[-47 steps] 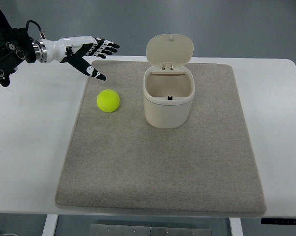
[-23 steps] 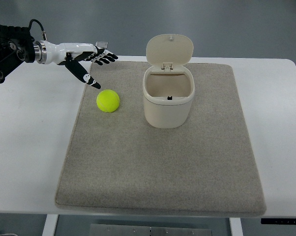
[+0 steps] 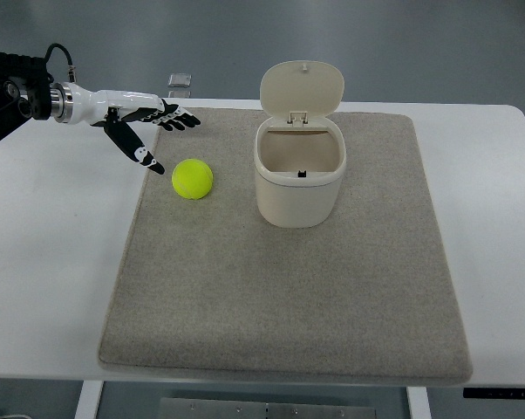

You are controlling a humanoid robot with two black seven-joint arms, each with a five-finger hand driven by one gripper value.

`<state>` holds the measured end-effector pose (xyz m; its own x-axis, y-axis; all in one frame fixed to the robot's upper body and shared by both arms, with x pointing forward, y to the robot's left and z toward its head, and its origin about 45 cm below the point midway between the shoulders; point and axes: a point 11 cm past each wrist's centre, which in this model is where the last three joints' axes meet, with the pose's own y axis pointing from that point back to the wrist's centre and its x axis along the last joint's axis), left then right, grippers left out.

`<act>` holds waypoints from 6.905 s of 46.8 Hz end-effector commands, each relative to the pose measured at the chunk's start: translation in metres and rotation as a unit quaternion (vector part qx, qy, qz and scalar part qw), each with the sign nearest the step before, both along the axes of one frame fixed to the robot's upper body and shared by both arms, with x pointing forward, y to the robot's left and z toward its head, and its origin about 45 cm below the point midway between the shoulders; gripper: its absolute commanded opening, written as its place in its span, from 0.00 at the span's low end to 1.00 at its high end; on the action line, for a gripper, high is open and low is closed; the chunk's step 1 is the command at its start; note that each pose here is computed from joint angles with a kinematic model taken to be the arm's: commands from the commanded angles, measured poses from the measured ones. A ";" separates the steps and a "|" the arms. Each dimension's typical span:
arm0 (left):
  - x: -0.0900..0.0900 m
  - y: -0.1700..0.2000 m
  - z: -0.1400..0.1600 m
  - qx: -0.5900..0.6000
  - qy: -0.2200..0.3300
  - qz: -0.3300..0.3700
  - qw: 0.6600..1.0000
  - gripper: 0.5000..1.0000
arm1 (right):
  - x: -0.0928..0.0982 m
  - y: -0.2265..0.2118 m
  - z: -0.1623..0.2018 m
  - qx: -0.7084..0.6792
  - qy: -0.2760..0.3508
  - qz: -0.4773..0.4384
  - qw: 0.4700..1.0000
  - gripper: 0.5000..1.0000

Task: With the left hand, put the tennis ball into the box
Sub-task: 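Lower the left hand beside the yellow tennis ball, fingers curling, then close the left hand fingers around the tennis ball, then lift the held ball high with the left hand, away from the mat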

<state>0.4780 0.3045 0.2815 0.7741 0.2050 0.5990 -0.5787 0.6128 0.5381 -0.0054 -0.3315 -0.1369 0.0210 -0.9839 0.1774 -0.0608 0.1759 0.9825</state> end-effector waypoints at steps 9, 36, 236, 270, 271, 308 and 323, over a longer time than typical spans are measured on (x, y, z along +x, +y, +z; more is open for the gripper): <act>-0.003 -0.002 -0.010 0.000 0.008 -0.002 1.000 0.90 | 0.000 0.000 0.000 0.000 0.000 0.000 1.000 0.80; -0.012 -0.008 -0.026 -0.016 0.024 -0.007 1.000 0.91 | 0.000 0.000 0.000 0.000 0.000 0.000 1.000 0.80; -0.011 -0.036 -0.047 -0.006 -0.030 -0.029 0.999 0.00 | 0.000 0.000 0.000 0.000 0.000 0.000 1.000 0.80; 0.036 -0.023 0.046 -0.203 -0.117 0.106 0.966 0.00 | 0.000 0.000 0.000 0.001 0.000 0.000 1.000 0.80; 0.037 -0.023 0.050 -0.213 -0.120 0.109 0.964 0.00 | 0.000 0.000 0.000 0.000 0.000 0.000 1.000 0.80; 0.038 -0.098 0.189 -0.415 -0.148 0.026 0.897 0.00 | 0.000 0.000 0.000 0.000 0.000 0.000 1.000 0.80; 0.016 -0.150 0.196 -0.429 -0.123 -0.038 0.894 0.00 | 0.000 0.000 0.000 0.001 0.000 0.000 1.000 0.80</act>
